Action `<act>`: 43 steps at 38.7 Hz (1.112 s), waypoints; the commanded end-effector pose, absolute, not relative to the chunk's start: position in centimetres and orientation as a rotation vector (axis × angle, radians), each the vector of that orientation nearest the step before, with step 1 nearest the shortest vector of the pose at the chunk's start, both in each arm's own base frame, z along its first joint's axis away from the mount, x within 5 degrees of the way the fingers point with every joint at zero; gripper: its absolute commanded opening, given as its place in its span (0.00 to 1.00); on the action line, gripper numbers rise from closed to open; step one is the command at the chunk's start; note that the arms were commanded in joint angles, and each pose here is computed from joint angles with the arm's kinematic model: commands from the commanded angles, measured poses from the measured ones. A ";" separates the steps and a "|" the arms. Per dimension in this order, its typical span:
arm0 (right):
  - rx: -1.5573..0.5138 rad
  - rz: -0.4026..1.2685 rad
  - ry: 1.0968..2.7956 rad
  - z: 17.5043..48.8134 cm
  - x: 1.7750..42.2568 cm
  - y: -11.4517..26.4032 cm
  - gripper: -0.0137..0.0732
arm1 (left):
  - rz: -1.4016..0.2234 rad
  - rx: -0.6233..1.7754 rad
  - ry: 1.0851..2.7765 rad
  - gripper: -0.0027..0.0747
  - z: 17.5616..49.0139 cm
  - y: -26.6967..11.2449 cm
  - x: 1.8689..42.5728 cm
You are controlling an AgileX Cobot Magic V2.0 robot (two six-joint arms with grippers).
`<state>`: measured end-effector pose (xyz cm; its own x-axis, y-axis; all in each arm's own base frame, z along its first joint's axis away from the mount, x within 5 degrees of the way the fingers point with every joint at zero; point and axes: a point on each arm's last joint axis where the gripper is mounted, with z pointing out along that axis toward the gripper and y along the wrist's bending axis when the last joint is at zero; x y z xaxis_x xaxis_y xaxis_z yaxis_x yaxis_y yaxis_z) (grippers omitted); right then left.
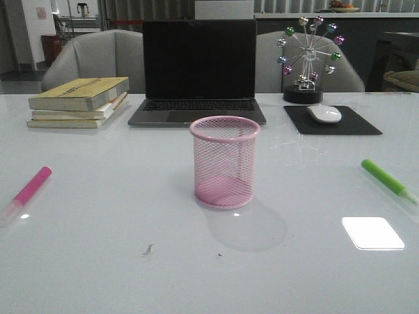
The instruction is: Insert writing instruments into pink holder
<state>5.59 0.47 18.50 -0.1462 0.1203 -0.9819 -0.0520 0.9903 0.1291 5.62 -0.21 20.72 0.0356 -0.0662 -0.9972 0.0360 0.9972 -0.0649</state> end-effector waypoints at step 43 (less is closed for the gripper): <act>0.104 0.188 1.099 24.5 4.4 -0.1 0.22 | -0.092 -0.060 0.985 0.15 27.2 0.2 3.5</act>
